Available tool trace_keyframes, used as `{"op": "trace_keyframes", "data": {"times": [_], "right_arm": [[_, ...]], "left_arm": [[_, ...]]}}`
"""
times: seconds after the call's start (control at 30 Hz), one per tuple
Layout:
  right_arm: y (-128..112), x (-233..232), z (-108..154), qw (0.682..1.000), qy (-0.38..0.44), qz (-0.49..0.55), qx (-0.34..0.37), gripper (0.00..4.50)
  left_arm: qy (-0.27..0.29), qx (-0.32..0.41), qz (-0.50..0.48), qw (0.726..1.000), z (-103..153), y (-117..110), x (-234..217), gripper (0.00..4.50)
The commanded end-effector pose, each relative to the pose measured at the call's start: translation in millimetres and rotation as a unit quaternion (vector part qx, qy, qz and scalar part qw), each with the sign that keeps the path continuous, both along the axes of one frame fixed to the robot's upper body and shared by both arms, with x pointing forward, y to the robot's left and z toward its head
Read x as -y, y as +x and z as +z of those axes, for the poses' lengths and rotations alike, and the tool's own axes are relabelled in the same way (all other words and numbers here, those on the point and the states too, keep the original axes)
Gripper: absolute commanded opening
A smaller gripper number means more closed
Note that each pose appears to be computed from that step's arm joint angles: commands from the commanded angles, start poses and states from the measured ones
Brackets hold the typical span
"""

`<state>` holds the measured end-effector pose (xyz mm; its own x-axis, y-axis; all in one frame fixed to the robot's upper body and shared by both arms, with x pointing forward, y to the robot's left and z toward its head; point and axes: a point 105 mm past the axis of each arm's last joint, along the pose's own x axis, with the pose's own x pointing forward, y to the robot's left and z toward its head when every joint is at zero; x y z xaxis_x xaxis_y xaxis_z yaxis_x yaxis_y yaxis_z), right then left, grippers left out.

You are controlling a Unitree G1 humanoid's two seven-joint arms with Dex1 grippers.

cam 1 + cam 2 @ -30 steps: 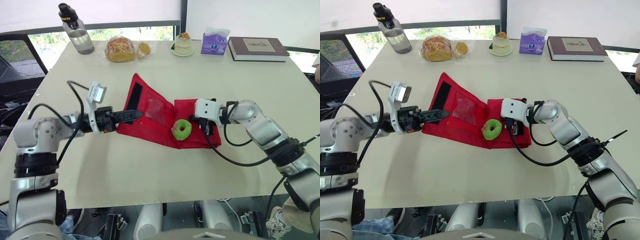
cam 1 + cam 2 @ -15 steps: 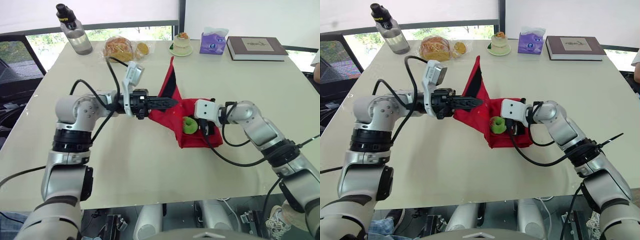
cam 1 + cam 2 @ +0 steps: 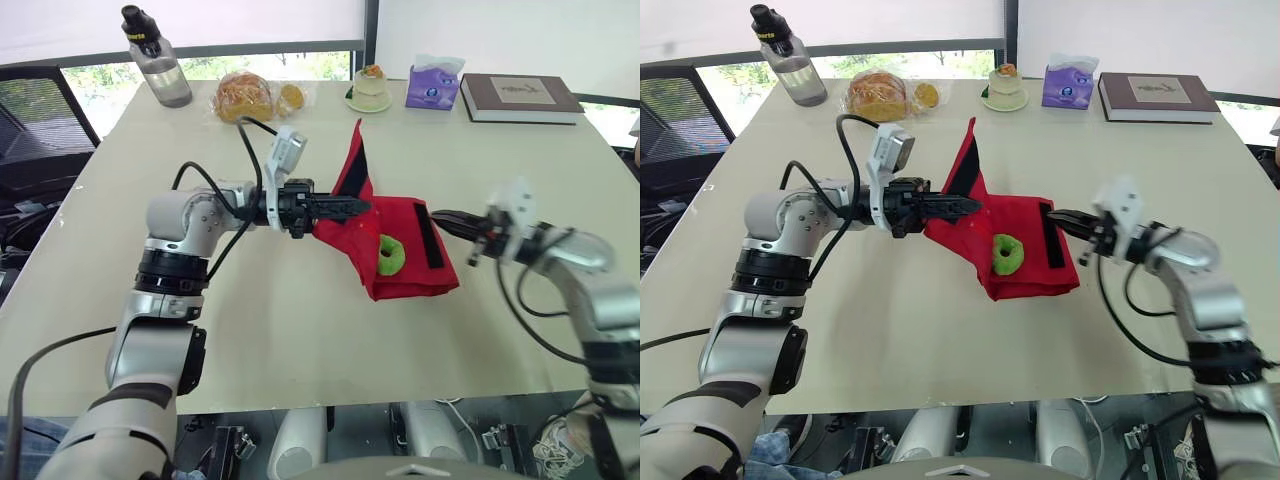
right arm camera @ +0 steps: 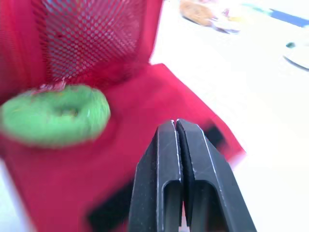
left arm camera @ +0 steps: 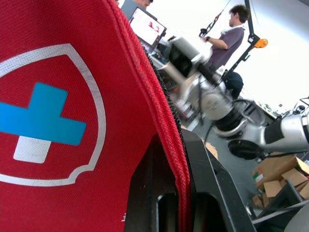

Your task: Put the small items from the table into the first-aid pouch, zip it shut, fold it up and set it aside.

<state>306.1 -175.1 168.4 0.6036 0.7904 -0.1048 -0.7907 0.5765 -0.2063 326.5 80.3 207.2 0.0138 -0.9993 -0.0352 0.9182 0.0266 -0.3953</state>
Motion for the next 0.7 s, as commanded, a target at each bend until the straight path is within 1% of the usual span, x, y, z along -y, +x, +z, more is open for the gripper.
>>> {"op": "trace_keyframes", "data": {"times": [0.03,0.07,0.1,0.13,0.17,0.23,0.27,0.3,0.33,0.37,0.4,0.43,0.53,0.6,0.63,0.7], "right_arm": [[-17.3,10.4,18.7,0.999,0.025,0.015,0.013,0.57],[-20.4,14.6,17.9,1.000,0.026,0.011,0.009,0.81],[-23.2,18.3,17.0,1.000,0.024,0.006,0.007,1.51],[-25.2,21.2,16.3,1.000,0.023,0.002,0.006,2.05],[-27.0,24.0,15.5,1.000,0.023,-0.004,0.006,2.29],[-29.5,27.8,13.6,1.000,0.019,-0.015,0.006,3.26],[-30.6,29.8,12.6,1.000,0.016,-0.020,0.007,3.47],[-31.3,31.2,11.9,1.000,0.013,-0.025,0.008,3.81],[-31.8,32.3,11.5,0.999,0.011,-0.029,0.009,3.99],[-32.2,32.9,11.4,0.999,0.009,-0.032,0.010,4.43],[-32.3,33.3,11.5,0.999,0.008,-0.034,0.011,4.50],[-32.2,33.7,11.8,0.999,0.007,-0.037,0.013,4.50],[-32.7,35.4,12.0,0.999,0.004,-0.046,0.015,4.50],[-33.7,36.2,12.1,0.999,0.002,-0.047,0.014,4.50],[-34.1,36.8,12.7,0.999,0.002,-0.048,0.014,4.50],[-35.0,38.1,14.0,0.999,0.000,-0.050,0.014,4.50]], "left_arm": [[0.005,0.012,-0.009,1.000,1.0,4.6,10.7,0.00],[0.006,0.008,-0.011,1.000,-1.5,5.7,12.9,0.00],[0.007,0.002,-0.017,1.000,-4.0,6.0,14.8,0.00],[0.004,-0.002,-0.022,1.000,-5.4,6.1,16.1,0.00],[0.002,-0.002,-0.025,1.000,-7.3,7.1,18.2,0.00],[0.003,-0.003,-0.022,1.000,-11.5,11.4,22.9,0.00],[0.004,-0.004,-0.022,1.000,-14.0,12.8,25.6,0.00],[0.004,-0.004,-0.026,1.000,-16.5,13.1,28.2,0.53],[0.005,-0.006,-0.028,1.000,-18.8,13.4,30.3,0.69],[0.005,-0.008,-0.030,0.999,-20.5,13.6,32.1,1.01],[0.004,-0.009,-0.031,0.999,-22.0,14.3,33.8,1.53],[0.005,-0.010,-0.031,0.999,-23.9,15.3,35.4,1.82],[-0.012,-0.017,-0.040,0.999,-25.6,15.3,40.1,3.18],[-0.016,-0.017,-0.046,0.999,-27.4,14.6,41.9,4.24],[-0.017,-0.018,-0.048,0.999,-28.7,14.3,42.9,4.42],[-0.022,-0.020,-0.055,0.998,-29.6,13.0,44.8,4.42]]}}
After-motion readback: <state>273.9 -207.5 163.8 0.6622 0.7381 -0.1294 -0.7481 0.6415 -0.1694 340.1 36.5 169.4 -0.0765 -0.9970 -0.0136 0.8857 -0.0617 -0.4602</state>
